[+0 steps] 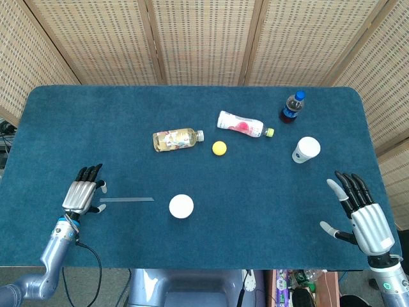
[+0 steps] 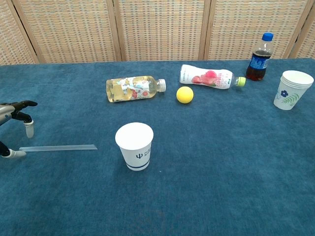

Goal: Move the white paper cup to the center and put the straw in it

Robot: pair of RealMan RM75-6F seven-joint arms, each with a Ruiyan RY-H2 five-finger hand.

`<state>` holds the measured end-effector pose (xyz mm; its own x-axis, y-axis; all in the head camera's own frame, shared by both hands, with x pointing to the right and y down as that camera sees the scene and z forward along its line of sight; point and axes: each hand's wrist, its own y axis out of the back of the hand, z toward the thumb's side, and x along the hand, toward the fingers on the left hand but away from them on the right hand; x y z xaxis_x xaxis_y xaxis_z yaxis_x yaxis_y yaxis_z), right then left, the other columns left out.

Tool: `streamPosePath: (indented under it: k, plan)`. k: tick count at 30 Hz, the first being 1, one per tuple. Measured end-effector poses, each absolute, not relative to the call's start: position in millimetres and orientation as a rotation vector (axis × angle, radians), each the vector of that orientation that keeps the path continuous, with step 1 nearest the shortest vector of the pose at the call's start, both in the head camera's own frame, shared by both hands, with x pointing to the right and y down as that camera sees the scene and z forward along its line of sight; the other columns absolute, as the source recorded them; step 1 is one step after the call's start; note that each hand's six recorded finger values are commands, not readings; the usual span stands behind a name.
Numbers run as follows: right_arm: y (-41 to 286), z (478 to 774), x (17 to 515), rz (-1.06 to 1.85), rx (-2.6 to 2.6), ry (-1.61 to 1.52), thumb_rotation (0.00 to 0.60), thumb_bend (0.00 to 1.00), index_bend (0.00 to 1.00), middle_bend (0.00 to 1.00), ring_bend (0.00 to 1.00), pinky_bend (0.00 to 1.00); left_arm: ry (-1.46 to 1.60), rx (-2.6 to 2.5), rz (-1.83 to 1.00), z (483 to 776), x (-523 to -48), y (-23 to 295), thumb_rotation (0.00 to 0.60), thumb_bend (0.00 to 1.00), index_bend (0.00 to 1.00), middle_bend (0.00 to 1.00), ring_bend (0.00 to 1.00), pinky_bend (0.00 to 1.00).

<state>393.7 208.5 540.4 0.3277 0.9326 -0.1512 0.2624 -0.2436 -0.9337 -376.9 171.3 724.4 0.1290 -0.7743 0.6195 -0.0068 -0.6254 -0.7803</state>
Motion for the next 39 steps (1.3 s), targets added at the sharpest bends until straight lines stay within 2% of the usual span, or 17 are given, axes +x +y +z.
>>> streamPosePath:
  k: [12, 32, 39]
  plan:
    - [209.2, 543.0, 393.9, 0.97, -1.722, -1.069, 0.6, 0.09, 0.1, 0.0, 0.0, 0.0, 0.743, -1.793, -1.567, 728.3, -372.6, 173.3, 0.6, 0.34, 0.51, 0.0, 0.0, 0.0]
    - [209.1, 544.7, 394.1, 0.978, -1.727, -1.063, 0.6, 0.1, 0.1, 0.0, 0.0, 0.0, 0.717, -1.809, -1.604, 737.5, -367.9, 176.5, 0.6, 0.35, 0.51, 0.0, 0.0, 0.0]
    - [209.0, 545.7, 394.0, 0.982, -1.728, -1.061, 0.6, 0.1, 0.1, 0.0, 0.0, 0.0, 0.717, -1.813, -1.597, 740.1, -363.9, 177.0, 0.6, 0.41, 0.53, 0.0, 0.0, 0.0]
